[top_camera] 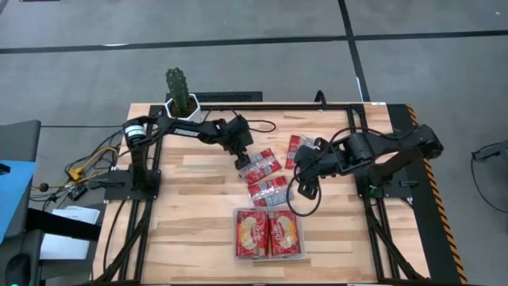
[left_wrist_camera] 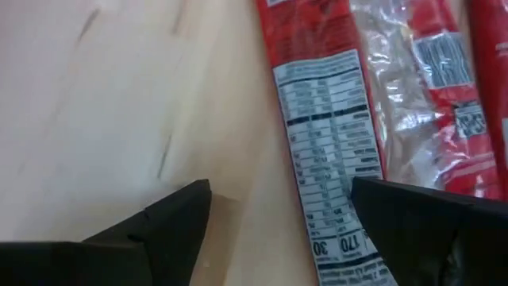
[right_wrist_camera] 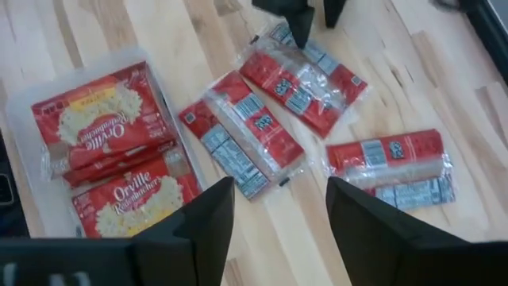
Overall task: Sort popcorn bags into baskets
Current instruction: Put the red popcorn bag into the transparent bin
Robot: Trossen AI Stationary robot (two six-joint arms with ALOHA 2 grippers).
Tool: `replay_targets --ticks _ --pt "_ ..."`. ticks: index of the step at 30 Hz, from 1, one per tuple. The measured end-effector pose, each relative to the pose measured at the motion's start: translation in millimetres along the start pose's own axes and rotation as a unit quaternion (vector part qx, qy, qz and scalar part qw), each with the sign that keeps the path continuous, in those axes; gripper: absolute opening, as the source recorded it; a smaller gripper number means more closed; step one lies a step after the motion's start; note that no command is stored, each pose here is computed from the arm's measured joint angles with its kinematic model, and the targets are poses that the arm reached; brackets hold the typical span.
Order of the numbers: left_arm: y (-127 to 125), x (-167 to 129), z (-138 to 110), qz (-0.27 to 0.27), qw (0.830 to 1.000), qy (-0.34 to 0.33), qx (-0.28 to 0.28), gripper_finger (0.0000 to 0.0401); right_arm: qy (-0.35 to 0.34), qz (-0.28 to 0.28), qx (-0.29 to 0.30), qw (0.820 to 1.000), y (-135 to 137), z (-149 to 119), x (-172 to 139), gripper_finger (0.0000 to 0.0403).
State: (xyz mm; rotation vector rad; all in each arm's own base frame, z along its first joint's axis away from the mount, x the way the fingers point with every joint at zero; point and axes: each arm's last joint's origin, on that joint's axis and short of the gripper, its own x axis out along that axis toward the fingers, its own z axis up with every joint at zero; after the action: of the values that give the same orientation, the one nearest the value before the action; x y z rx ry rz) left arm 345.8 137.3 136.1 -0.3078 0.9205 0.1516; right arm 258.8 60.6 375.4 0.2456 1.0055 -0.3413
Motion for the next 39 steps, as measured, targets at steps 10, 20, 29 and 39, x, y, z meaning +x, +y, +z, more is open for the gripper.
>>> replay_targets --ticks 10,20,29,39 --pt "-3.4 24.5 -16.3 0.003 0.999 0.054 -0.002 0.0276 0.015 -0.011 -0.004 1.000 3.9 -7.2 26.2 0.0210" --pt "-6.6 27.6 -20.1 -0.019 0.998 0.062 -0.006 0.0052 0.026 -0.022 0.003 0.999 5.0 -13.7 42.1 0.0198" --pt "-14.9 8.6 -16.4 -0.040 0.996 0.065 -0.046 0.0001 -0.025 -0.073 0.090 0.993 -5.1 -9.2 59.1 0.0180" --pt "-34.9 -43.4 4.4 0.018 0.999 0.007 0.030 0.0000 -0.038 -0.012 0.165 0.985 -44.1 6.1 107.3 0.0201"
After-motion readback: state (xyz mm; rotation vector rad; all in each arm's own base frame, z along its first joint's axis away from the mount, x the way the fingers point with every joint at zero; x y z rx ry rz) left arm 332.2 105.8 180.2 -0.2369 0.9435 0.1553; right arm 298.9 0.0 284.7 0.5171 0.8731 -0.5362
